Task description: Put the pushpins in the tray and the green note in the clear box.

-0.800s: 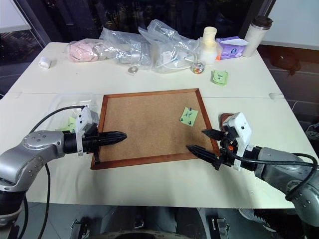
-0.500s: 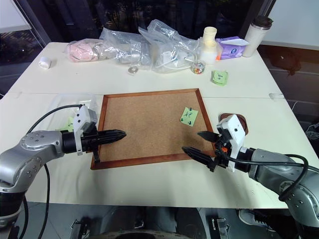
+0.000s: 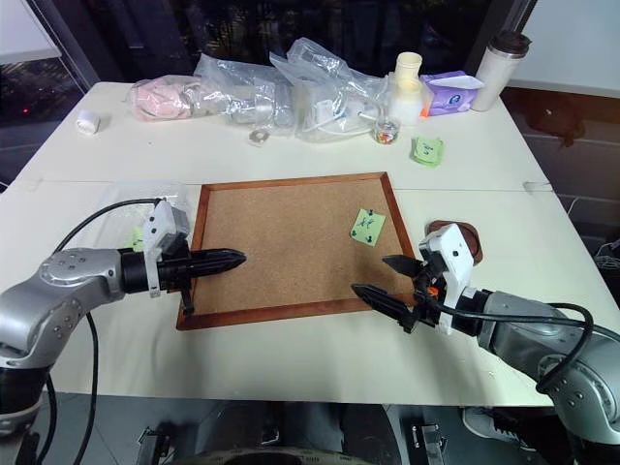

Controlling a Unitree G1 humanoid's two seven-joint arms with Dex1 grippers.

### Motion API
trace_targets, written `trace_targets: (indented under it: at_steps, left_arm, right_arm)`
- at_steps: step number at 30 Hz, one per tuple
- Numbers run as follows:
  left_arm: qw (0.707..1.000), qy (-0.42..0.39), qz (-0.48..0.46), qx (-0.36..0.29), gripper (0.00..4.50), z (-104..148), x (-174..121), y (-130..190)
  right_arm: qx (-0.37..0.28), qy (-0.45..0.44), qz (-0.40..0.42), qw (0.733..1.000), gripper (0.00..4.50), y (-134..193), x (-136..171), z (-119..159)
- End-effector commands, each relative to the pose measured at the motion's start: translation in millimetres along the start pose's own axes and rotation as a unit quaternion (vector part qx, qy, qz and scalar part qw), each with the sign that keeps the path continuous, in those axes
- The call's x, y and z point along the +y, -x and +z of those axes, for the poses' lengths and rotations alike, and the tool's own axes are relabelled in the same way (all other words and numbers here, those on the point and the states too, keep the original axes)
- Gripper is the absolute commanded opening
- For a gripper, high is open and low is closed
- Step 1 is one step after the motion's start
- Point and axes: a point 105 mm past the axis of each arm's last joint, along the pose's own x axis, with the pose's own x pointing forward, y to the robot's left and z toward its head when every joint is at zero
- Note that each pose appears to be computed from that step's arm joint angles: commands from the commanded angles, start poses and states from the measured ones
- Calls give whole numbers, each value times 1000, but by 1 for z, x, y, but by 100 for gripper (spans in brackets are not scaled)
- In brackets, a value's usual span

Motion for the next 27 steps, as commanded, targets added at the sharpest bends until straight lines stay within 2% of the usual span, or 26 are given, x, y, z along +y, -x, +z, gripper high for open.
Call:
trace_targets:
  at_steps: [1, 8, 12, 14, 17, 22, 27]
  left_arm:
    - [1000, -20, -6, -9, 5, 9, 0, -1]
    - [999, -39, -5, -15, 5, 18, 8, -3]
    - [998, -59, -30, -22, 5, 27, 5, -18]
    - [996, -69, -49, -5, 5, 19, 3, -29]
    - [992, -98, -58, 49, 5, -9, 7, -47]
    - [989, -104, -69, 81, 5, -29, 16, -57]
    - [986, -94, -86, 106, 5, -45, 17, -63]
  right_arm:
    - [-23, 21, -2, 999, 450, 2, 4, 11]
    - [-31, 25, -18, 999, 450, 2, -1, 12]
    - [-47, 40, -60, 996, 450, -5, -22, 21]
    - [-56, 53, -85, 993, 450, -9, -36, 29]
    - [-68, 81, -117, 988, 450, -17, -56, 39]
    - [-93, 92, -124, 984, 450, -38, -76, 46]
    - [-109, 111, -164, 974, 450, -57, -102, 51]
